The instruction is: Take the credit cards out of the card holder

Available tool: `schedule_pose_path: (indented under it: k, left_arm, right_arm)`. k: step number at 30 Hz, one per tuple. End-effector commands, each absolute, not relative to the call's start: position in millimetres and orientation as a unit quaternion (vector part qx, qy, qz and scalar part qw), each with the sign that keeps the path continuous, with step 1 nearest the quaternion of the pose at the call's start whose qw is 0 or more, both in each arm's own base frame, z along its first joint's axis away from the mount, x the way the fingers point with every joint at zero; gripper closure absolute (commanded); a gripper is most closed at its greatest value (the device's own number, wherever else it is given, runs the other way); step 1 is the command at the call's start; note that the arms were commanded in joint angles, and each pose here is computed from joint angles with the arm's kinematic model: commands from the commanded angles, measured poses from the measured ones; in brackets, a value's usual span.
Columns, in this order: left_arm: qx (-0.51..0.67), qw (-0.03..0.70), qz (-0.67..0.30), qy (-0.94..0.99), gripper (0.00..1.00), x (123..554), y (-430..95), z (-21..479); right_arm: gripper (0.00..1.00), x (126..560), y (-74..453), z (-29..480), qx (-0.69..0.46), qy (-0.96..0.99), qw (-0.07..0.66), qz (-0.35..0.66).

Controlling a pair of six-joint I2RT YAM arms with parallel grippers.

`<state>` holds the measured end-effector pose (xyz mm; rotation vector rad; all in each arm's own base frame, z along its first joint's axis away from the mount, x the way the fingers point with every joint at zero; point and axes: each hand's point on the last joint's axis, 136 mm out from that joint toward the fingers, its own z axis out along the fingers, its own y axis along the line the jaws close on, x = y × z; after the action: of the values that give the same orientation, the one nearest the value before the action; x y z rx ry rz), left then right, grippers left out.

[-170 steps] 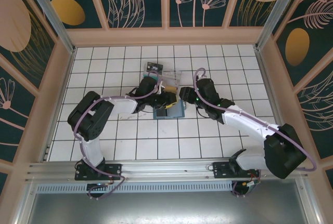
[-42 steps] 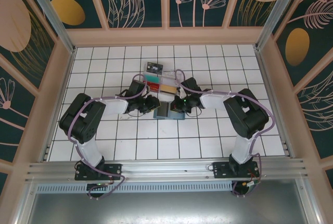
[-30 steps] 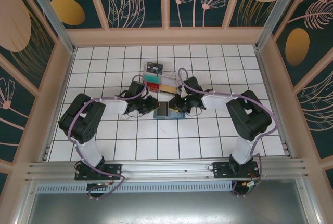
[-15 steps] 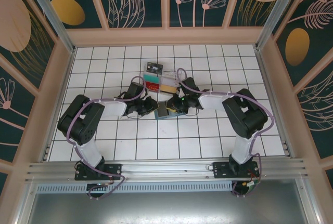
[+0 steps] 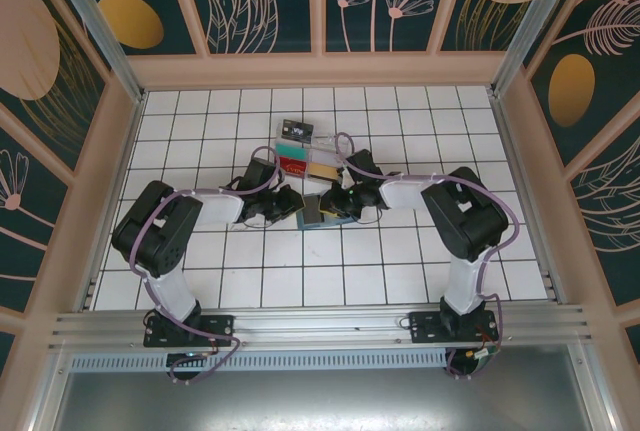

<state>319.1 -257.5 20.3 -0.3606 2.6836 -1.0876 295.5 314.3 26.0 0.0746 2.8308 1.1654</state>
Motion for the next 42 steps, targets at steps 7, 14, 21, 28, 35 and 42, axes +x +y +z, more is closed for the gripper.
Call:
schedule_pose_path:
  k: [7,14,21,28,35,42]
  left_arm:
    - [-0.134,0.051,-0.350,0.926,0.84,287.6,-251.7,-18.1]
    - [-0.136,0.052,-0.345,0.927,0.85,284.6,-248.3,-20.2]
    - [-0.141,0.051,-0.346,0.926,0.85,283.2,-247.6,-22.7]
    - [-0.151,0.045,-0.352,0.923,0.85,276.3,-245.5,-26.7]
    - [-0.142,0.057,-0.350,0.924,0.85,285.1,-248.0,-18.4]
    - [-0.133,0.072,-0.351,0.924,0.80,299.9,-252.2,-6.5]
  right_arm:
    - [0.86,289.6,332.9,30.0,-0.031,0.901,0.049,0.430]
    - [0.87,290.4,332.7,52.6,-0.033,0.873,0.067,0.482]
    - [0.83,288.8,331.9,50.7,-0.026,0.871,0.061,0.487]
    - [0.82,293.8,334.6,24.8,-0.008,0.900,0.053,0.432]
    - [0.88,293.9,320.4,25.7,0.014,0.902,0.053,0.429]
    - [1.00,290.6,301.1,30.1,0.018,0.905,0.048,0.422]
